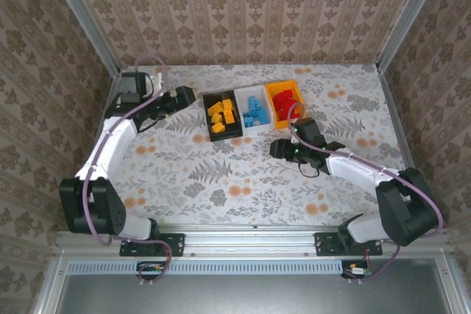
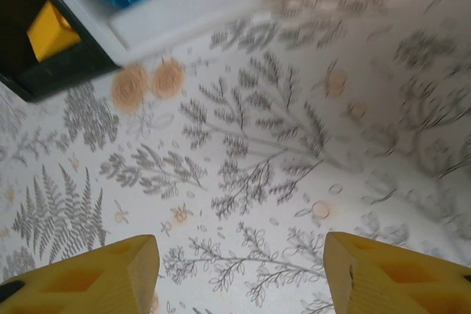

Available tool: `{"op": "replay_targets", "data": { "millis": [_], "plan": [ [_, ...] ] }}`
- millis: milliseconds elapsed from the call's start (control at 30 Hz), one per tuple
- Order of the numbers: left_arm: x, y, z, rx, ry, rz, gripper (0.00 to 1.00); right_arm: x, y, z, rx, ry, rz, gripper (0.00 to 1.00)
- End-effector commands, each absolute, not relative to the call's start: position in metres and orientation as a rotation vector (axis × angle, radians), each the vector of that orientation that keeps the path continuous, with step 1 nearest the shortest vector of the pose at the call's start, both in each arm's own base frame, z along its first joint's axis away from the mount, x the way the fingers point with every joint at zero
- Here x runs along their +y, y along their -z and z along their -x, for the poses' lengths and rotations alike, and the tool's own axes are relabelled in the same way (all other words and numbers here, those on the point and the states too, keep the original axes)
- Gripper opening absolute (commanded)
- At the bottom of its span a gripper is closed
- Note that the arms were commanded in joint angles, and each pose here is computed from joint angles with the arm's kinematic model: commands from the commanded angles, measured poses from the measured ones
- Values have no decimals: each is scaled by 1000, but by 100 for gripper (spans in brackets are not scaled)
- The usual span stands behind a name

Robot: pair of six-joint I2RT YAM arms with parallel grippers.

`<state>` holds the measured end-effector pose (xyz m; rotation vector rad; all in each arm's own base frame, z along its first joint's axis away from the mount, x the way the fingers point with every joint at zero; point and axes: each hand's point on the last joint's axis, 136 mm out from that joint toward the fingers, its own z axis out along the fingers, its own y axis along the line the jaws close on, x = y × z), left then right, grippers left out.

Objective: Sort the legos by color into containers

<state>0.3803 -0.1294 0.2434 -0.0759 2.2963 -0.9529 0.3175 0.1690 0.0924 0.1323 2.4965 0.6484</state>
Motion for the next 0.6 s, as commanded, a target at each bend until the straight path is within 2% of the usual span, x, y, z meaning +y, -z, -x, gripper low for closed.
{"op": "replay_targets", "data": {
  "millis": [0,567],
  "plan": [
    [-113,-254,-376,2237,912,102,100,150,-119,-327,2439,-567,-98,64],
    [-65,-256,-377,2120,755,234,100,95,-193,-348,2203,-368,-16,75]
  ]
}}
